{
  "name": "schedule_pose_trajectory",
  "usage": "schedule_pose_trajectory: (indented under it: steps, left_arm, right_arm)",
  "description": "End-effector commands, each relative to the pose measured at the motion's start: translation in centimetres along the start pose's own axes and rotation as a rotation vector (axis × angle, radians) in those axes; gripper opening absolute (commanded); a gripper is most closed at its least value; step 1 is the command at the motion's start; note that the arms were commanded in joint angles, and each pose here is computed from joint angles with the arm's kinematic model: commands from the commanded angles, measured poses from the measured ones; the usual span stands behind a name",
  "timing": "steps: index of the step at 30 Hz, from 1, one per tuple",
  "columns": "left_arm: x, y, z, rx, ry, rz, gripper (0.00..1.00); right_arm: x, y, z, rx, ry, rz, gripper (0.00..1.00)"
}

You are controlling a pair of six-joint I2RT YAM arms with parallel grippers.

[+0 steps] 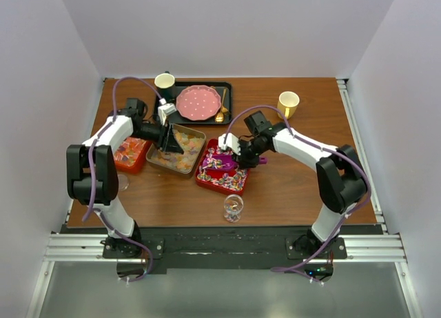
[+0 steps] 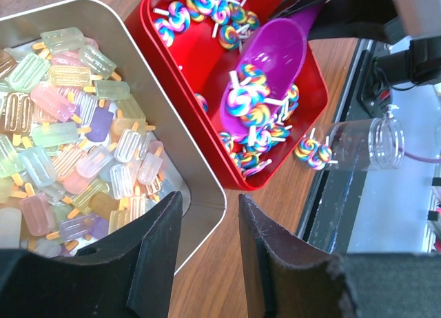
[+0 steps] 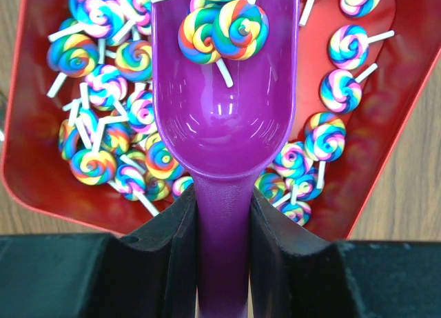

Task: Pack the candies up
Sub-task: Scoop the fake candies from the storage box, then place the fake candies in the packing bottle.

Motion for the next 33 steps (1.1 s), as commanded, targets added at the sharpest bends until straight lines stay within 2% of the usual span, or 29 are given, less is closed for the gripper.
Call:
schedule_pose_trajectory:
  steps: [1, 6, 11, 15, 21, 33]
  left_arm:
    - [0.6, 0.4, 0.7, 0.013, 0.004, -0.044, 0.43]
    - [0.5, 0.7, 0.7, 0.021, 0.016, -0.062, 0.43]
    - [0.9, 0.4, 0.9, 0.032, 0.009, -0.071, 0.45]
    - [2.4, -0.4, 1.4, 0.062, -0.040, -0.058, 0.48]
    - [2.5, 0.1, 1.3, 0.118, -0.025, -0.077, 0.48]
    - [3.6, 0.9, 0.9, 0.109, -0.073, -0.118, 0.45]
  right_arm:
    - [0.8, 0.5, 1.8, -0.012, -0.113, 0.048, 0.00]
    - [0.2, 1.1, 3.5, -0.034, -0.186, 0.027, 0.00]
    - [2.3, 1.9, 7.8, -0.169, -0.377, 0.026, 0.00]
    - [2.5, 3.6, 9.3, -0.136, -0.392, -0.023, 0.00]
    - [1.8, 6.1, 12.7, -0.149, -0.304, 0.033, 0.00]
    - [-0.7, 9.0, 17.7, -0.100, 0.036, 0.152, 0.00]
Point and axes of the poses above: each gripper's point midway between its finger pads, its own z axis back along the fingers, its own y axis along the line the jaws close on, x = y × z, the point moved 8 cm from there along z, back along the fingers, and after that the axes turned 9 degrees about -z, right-handed, at the moved point
